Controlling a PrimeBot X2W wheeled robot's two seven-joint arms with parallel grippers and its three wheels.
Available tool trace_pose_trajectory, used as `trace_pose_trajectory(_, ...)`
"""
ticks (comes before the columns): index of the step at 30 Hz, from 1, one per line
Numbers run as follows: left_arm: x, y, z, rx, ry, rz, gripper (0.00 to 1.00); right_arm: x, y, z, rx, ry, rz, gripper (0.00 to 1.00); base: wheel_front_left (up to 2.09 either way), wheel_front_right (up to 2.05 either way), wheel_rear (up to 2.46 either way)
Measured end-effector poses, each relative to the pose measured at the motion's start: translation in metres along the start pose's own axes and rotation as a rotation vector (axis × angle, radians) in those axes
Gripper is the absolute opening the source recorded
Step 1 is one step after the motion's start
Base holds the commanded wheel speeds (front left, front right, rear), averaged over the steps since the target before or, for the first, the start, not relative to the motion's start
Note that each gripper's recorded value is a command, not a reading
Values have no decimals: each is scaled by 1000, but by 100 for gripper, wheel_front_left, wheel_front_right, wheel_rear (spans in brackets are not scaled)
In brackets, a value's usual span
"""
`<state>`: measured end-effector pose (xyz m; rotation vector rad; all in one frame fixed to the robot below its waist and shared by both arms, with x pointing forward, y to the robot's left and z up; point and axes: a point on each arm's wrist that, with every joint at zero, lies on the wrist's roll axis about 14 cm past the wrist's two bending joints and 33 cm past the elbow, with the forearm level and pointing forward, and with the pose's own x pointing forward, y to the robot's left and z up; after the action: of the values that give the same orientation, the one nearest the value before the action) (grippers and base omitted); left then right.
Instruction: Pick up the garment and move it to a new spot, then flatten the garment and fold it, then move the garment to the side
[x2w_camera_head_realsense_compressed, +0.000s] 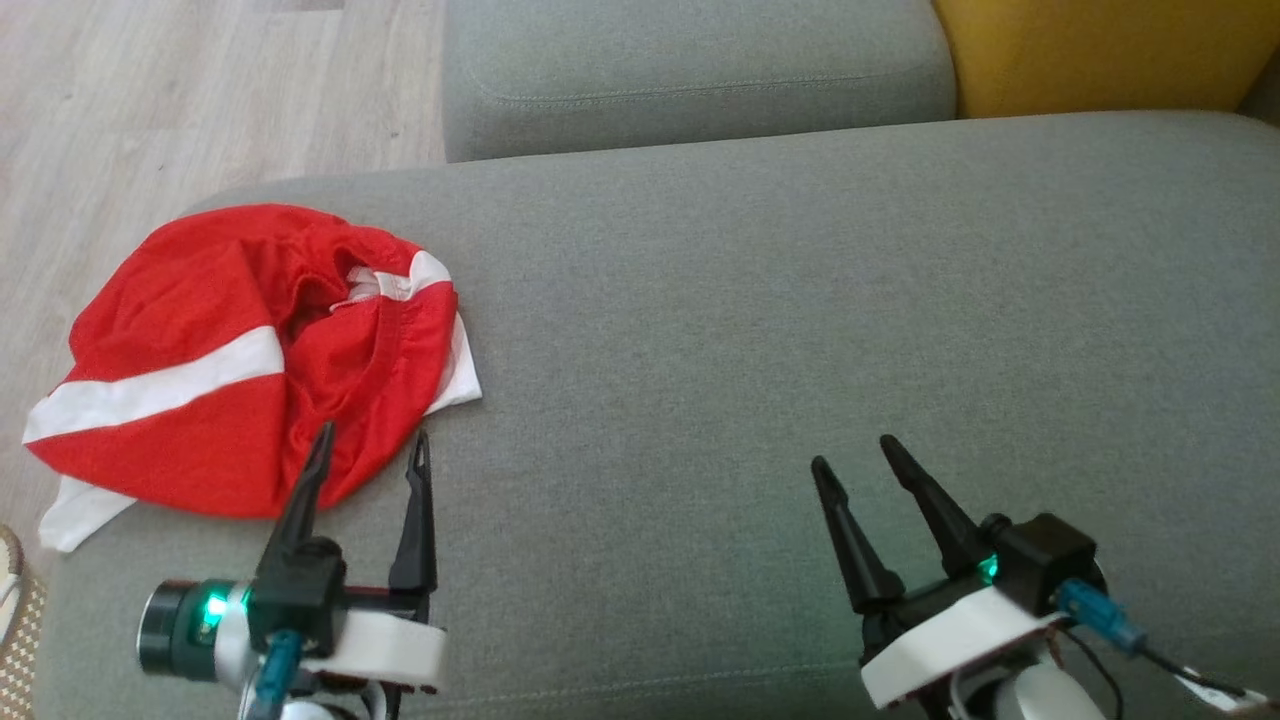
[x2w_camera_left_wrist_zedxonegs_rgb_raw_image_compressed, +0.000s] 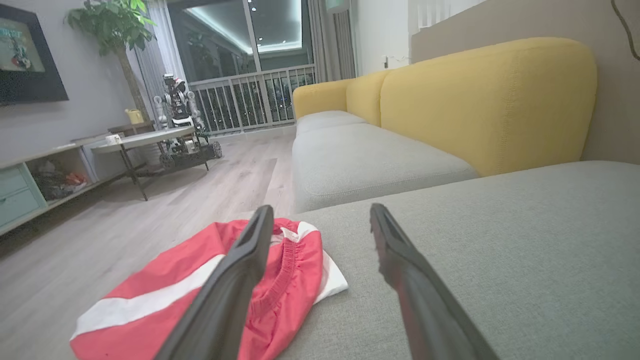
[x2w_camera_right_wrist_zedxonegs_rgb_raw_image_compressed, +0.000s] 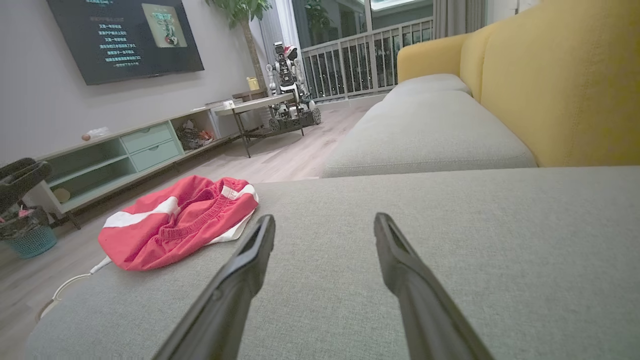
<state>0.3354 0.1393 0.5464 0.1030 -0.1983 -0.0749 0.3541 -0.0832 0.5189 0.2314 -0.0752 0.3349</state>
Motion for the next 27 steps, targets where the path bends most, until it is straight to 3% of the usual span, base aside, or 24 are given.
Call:
trace_pose_trajectory(8,-2,-2,12,85,-61,-10,100,3,11,5,-74,-25,45,100,0,0,0)
trace_pose_trajectory(21,-1,1,8,85,-47,-12,100,4,10,1,-72,-16,44,100,0,0,0)
trace_pose_trajectory(27,1,2,-25,72,55,-58,100,6,8,-3,-66,-3,41,100,0,0,0)
